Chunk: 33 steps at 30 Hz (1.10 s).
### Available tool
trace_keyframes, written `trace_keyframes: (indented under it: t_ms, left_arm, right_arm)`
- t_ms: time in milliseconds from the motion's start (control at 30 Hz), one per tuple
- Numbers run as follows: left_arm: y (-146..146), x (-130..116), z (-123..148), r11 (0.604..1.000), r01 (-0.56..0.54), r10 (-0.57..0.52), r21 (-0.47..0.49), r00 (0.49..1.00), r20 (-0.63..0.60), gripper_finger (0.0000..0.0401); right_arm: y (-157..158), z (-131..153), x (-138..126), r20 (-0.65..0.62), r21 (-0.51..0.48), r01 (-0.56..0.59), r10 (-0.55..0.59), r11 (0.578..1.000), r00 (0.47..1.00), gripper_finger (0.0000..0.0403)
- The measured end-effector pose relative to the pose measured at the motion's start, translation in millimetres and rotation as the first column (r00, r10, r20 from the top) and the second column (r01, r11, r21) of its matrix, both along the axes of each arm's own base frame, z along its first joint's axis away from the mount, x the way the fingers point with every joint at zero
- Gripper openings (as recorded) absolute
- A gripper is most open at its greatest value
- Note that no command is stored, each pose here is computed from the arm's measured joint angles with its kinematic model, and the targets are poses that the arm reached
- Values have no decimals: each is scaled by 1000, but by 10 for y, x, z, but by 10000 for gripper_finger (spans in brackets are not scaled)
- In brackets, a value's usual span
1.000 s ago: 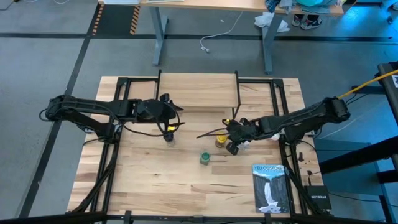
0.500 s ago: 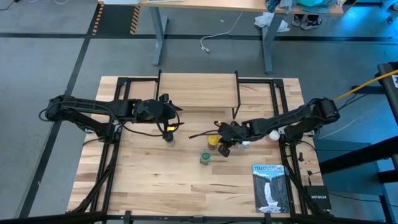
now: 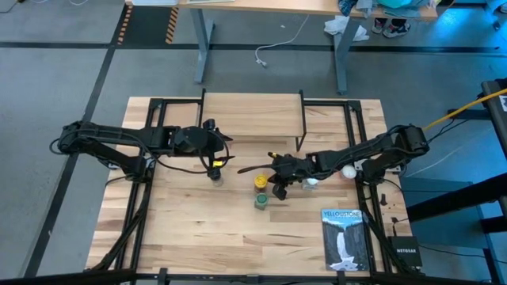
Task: Shelf spices
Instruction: Put the black seasoning bottle on the shelf
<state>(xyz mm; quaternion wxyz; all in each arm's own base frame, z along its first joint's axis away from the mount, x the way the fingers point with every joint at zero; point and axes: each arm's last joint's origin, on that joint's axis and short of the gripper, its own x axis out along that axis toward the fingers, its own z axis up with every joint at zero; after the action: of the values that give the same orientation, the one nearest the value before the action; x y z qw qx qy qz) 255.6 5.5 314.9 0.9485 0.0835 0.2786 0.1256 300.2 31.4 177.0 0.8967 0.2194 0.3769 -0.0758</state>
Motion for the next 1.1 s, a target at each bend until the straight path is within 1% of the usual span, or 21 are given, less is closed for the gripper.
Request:
trace_keyframes:
  t_ms: [133, 233, 333, 433, 500, 600, 700, 867, 1000, 1100]
  left_arm:
    - [0, 0, 0, 1000, -1, 1, -2, 1000, 0, 272]
    - [0, 0, 0, 1000, -3, 3, -5, 1000, 1, 272]
    - [-6, -1, -2, 1000, -4, 4, -12, 1000, 2, 272]
    - [-22, -3, -5, 1000, 1, -1, -19, 1000, -1, 272]
    - [-35, -5, -10, 1000, 5, -5, -20, 1000, -6, 272]
    - [-40, -4, -23, 1000, 6, -7, -24, 1000, -16, 272]
    - [-44, 23, -58, 999, 10, -11, -39, 1000, -29, 272]
    - [-105, 163, -181, 991, 97, -102, -90, 993, -56, 272]
    - [-200, 328, -305, 984, 155, -161, -91, 985, -57, 272]
    - [-268, 382, -338, 979, 186, -190, -77, 980, -49, 272]
  right_arm:
    - [-38, 0, 4, 1, 2, 1, -1, 1000, 1000, 1]
    - [-38, 4, 9, 8, -20, -24, 24, 1000, 1000, 1]
    - [-29, 40, 42, 59, -34, -56, 58, 998, 997, 1]
    - [-18, 74, 70, 105, -22, -84, 86, 996, 991, 1]
    - [-13, 88, 81, 124, -24, -100, 102, 995, 987, 1]
    - [-17, 89, 82, 126, -36, -92, 96, 995, 987, 1]
    - [-34, 87, 82, 123, -77, -51, 60, 996, 991, 1]
    - [-61, 147, 117, 140, -192, -7, 35, 981, 989, 1]
    - [-70, 300, 197, 180, -292, 4, 51, 956, 982, 1]
    - [-68, 455, 252, 206, -372, -3, 85, 928, 975, 1]
